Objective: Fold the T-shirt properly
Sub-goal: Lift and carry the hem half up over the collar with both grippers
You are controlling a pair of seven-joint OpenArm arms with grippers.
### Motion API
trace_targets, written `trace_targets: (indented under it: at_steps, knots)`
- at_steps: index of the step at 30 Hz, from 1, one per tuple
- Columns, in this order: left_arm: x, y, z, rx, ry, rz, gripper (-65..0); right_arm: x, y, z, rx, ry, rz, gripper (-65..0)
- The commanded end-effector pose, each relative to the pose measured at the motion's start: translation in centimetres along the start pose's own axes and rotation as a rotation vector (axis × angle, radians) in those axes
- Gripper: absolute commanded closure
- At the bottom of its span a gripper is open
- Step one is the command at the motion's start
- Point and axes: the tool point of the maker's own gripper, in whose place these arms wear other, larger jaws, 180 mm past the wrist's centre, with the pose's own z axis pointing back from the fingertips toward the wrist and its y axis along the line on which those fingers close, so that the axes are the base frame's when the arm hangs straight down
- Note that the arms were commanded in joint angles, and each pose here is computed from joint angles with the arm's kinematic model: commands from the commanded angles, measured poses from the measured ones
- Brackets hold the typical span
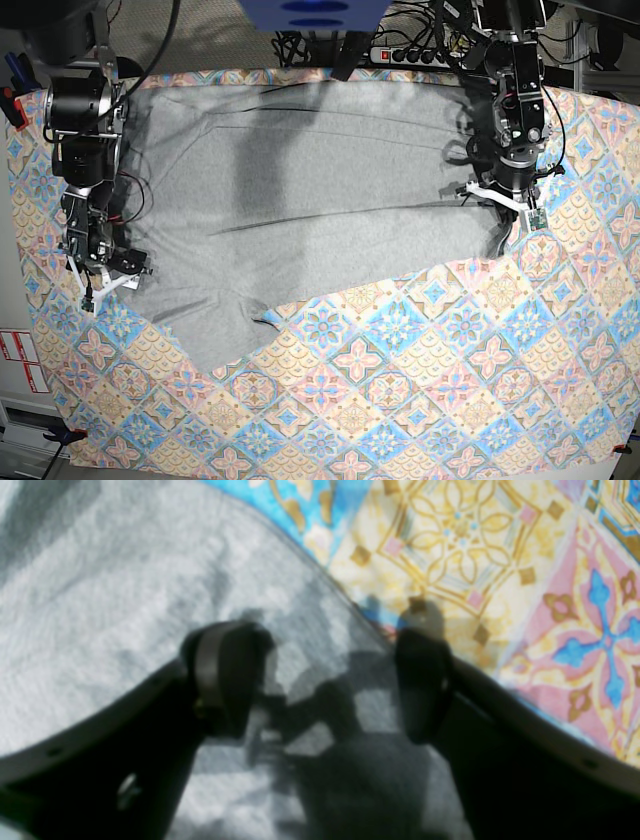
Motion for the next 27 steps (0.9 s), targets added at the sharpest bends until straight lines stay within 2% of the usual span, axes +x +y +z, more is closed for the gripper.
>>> trace_targets:
  at_steps: [1, 7, 10, 12, 14, 19, 27]
  knots:
    - [2.0, 0.1, 0.2, 0.002, -0.063, -0.006, 0.0, 0.8, -0.7, 0.1, -0.017, 0.000, 0.005, -37.3]
    - [2.4, 0.0, 0.3, -0.001, -0.074, -0.006, 0.0, 0.5, -0.8, 0.1, -0.016, 0.014, -0.002, -11.4]
    - [2.4, 0.0, 0.3, -0.001, -0.074, -0.006, 0.0, 0.8, -0.7, 0.2, -0.016, 0.002, -0.003, -0.9]
    - [2.4, 0.0, 0.3, -0.001, -0.074, -0.006, 0.0, 0.9, -0.7, 0.2, -0.015, -0.003, -0.002, 0.0]
    - [2.4, 0.0, 0.3, -0.001, -0.074, -0.006, 0.0, 2.4, -0.4, 0.6, -0.007, -0.043, 0.004, 0.0]
    - [2.4, 0.0, 0.3, -0.001, -0.074, -0.006, 0.0, 2.8, -0.2, 2.6, 0.007, -0.133, 0.063, 0.0]
    - [2.7, 0.1, 0.3, 0.000, -0.080, -0.012, 0.0, 1.9, 1.6, 6.6, 0.055, -0.173, 0.148, 0.0]
